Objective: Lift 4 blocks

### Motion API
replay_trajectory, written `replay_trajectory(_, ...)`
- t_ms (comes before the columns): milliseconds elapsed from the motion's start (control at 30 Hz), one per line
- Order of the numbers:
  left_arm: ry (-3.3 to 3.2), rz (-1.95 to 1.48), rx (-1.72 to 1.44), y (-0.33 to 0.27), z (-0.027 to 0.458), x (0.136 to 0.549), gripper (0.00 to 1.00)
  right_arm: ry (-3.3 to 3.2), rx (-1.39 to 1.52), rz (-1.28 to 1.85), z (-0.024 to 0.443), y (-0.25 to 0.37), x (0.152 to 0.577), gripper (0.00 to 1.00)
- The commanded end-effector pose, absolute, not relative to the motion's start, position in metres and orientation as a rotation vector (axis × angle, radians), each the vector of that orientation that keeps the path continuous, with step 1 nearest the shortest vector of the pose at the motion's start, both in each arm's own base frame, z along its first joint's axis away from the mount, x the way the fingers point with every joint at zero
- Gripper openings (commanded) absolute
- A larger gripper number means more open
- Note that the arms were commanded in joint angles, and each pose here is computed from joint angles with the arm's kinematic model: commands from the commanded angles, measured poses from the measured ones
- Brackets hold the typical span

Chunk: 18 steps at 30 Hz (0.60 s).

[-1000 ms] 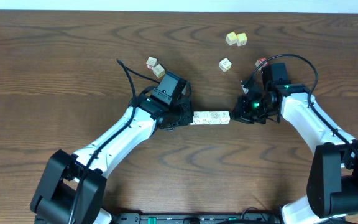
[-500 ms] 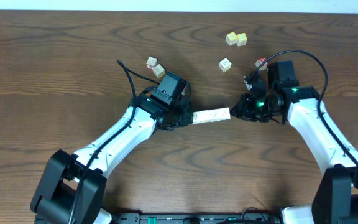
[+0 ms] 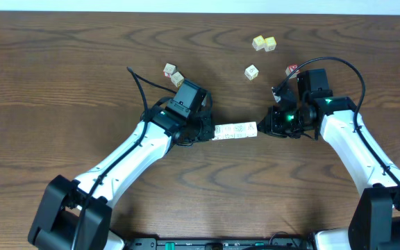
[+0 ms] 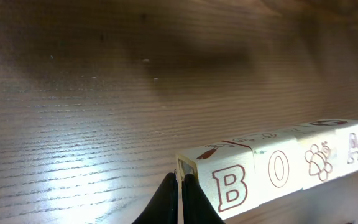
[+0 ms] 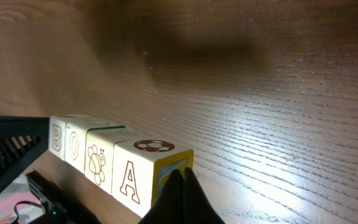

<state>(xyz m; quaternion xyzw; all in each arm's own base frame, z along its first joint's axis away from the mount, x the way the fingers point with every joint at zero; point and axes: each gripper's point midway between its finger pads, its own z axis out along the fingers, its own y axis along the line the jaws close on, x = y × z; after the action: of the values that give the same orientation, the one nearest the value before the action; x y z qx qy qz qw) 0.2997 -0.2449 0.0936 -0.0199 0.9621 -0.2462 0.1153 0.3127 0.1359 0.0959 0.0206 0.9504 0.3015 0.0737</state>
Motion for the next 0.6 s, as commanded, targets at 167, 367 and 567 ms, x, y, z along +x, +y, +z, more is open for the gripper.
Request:
replay_trajectory(167,2.790,-0.873,0.004,-0.2660,0.1167,0.2917,0.07,2.829,0.010,1.108,0.1109,0.1640,0.3019,0.01)
replay_trajectory(367,2.790,-0.874,-0.001,-0.2662,0.1170,0.2918,0.07,2.830,0.010,1.108,0.1109,0.1640,0.3018,0.01)
replay_trajectory(567,2.789,-0.898,-0.003,-0.2688,0.1201,0.2916,0.07,2.844,0.017,1.107,0.1100,0.1636,0.2988,0.01)
